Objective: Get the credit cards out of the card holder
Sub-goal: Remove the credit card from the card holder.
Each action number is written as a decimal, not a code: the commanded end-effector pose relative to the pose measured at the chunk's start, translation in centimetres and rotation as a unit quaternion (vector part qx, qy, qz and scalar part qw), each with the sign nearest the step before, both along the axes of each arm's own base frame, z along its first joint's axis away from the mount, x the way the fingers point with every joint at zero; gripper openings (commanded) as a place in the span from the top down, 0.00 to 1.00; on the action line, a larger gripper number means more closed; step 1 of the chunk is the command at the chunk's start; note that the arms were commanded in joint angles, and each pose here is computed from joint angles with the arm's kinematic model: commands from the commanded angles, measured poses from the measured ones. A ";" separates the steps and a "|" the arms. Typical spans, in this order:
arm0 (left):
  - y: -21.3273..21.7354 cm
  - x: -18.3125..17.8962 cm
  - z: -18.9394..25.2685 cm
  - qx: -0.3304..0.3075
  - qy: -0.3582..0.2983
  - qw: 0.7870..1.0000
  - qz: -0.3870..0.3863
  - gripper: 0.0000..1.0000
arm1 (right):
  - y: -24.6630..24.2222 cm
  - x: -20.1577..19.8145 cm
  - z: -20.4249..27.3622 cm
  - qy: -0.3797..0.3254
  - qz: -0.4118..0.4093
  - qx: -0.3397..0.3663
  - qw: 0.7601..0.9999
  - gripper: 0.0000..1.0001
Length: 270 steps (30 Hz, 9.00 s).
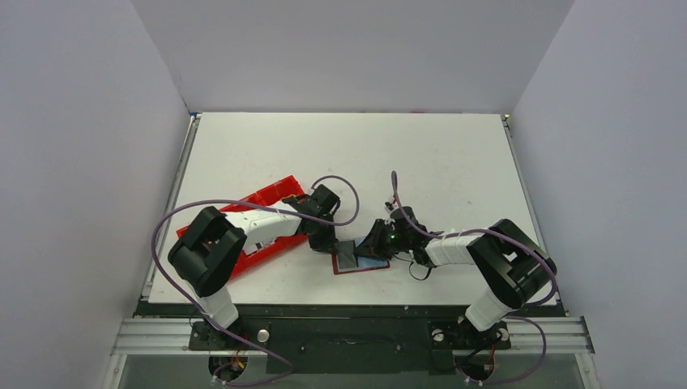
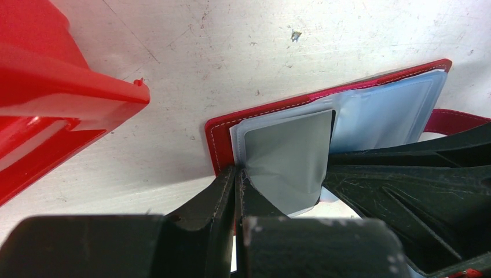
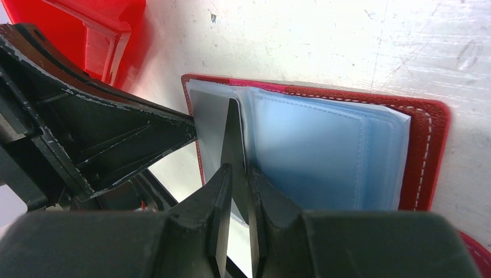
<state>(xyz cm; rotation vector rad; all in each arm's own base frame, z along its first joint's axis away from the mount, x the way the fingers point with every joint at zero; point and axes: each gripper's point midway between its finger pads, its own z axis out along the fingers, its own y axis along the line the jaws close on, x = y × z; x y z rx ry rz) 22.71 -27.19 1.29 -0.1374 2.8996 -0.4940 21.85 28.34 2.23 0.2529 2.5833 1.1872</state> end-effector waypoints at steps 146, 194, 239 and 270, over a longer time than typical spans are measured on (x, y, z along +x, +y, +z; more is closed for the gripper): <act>1.7 -1.2 -5.9 0.063 0.033 0.997 -0.010 1.00 | 2.0 0.7 3.4 -0.058 0.010 0.075 0.995 0.89; 2.4 -1.4 -6.9 0.089 0.043 0.995 -0.012 1.00 | -1.5 1.1 2.5 -0.107 -0.005 -0.063 0.992 1.00; 0.2 2.3 0.3 0.066 -0.042 0.996 -0.048 0.91 | -3.9 1.3 1.1 -0.091 -0.026 -0.079 0.992 1.00; -5.1 0.9 0.8 -0.034 -0.019 0.996 -0.077 1.00 | -3.7 1.5 1.4 -0.092 -0.027 -0.074 0.993 1.00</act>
